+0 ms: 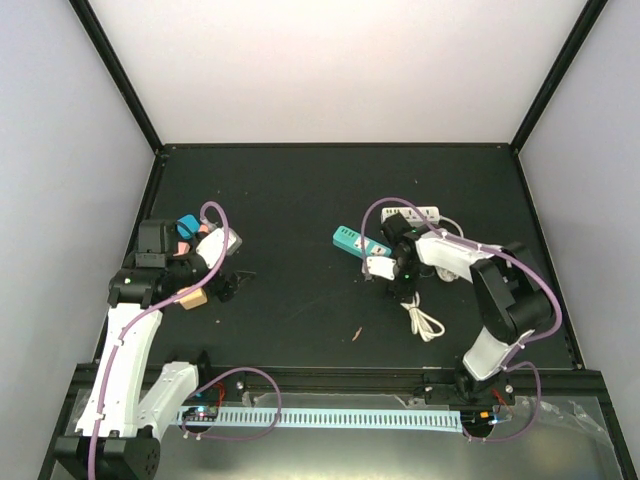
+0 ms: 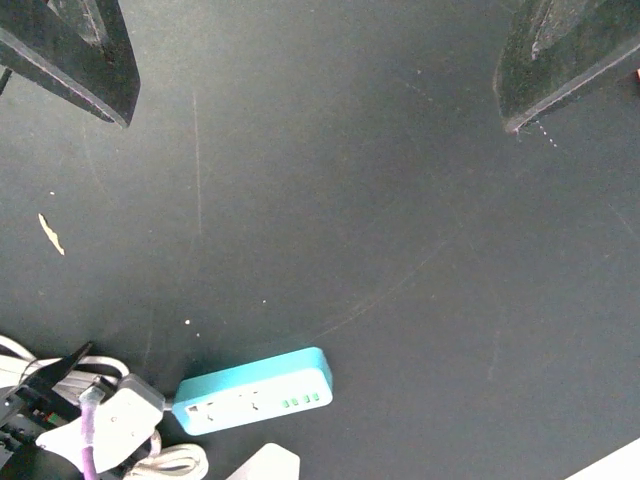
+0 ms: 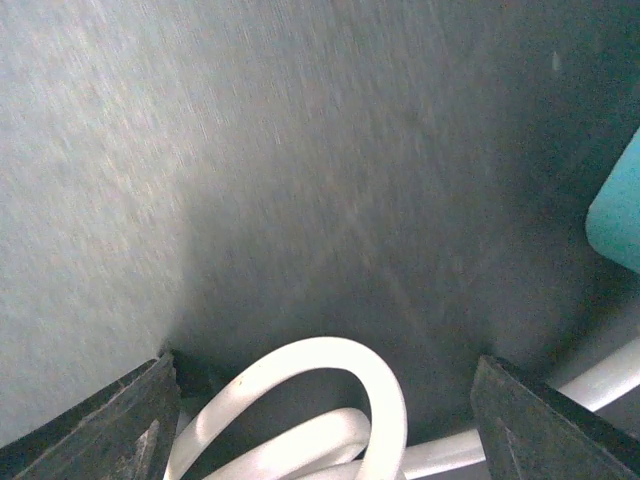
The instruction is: Pull the plug off the socket
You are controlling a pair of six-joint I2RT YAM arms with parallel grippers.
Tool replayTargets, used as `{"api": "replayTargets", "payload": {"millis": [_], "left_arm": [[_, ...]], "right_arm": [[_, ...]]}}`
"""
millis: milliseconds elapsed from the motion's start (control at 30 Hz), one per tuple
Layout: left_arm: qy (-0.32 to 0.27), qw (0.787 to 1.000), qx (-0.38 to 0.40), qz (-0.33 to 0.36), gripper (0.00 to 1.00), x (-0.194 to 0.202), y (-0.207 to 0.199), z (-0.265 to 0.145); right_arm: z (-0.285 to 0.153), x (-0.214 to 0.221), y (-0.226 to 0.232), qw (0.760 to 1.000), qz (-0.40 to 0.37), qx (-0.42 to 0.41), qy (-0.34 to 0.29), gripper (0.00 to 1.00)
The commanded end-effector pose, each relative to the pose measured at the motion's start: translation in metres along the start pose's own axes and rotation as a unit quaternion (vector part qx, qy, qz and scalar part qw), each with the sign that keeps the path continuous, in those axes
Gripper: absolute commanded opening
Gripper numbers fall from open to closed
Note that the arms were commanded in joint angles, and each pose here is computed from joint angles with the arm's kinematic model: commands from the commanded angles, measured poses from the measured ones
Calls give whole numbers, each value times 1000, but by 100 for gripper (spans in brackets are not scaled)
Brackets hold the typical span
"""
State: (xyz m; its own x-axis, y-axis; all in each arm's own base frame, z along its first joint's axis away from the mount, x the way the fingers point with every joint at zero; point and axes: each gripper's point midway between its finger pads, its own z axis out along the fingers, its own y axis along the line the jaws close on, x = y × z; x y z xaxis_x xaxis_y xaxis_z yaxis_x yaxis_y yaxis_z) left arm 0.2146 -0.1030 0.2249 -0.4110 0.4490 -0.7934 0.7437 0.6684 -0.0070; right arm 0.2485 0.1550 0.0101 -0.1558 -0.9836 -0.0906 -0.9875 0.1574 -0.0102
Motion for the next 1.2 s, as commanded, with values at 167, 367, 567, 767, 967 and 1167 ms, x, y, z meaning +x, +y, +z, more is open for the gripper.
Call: {"api": "replayTargets", "payload": {"millis": [167, 367, 567, 767, 967, 1167], "left_arm": [[-6, 999, -38, -25, 99, -8, 18, 2], [-14, 996, -79, -43, 99, -13, 33, -2], [18, 995, -86, -46, 99, -13, 40, -4], [62, 994, -70, -48, 99, -17, 48, -3], [68, 993, -46, -82, 99, -50, 61, -4], [34, 990, -90, -105, 99, -77, 99, -14]], "right_arm": [[12, 98, 19, 993, 21, -46, 103, 82], [2, 111, 15, 995, 33, -39, 91, 83], [-51, 60, 5, 996, 72, -55, -24, 90], [-123, 13, -18, 987, 88, -34, -131, 95], [-196, -30, -36, 965, 103, -11, -242, 100], [-255, -42, -56, 925, 158, 18, -344, 100]]}}
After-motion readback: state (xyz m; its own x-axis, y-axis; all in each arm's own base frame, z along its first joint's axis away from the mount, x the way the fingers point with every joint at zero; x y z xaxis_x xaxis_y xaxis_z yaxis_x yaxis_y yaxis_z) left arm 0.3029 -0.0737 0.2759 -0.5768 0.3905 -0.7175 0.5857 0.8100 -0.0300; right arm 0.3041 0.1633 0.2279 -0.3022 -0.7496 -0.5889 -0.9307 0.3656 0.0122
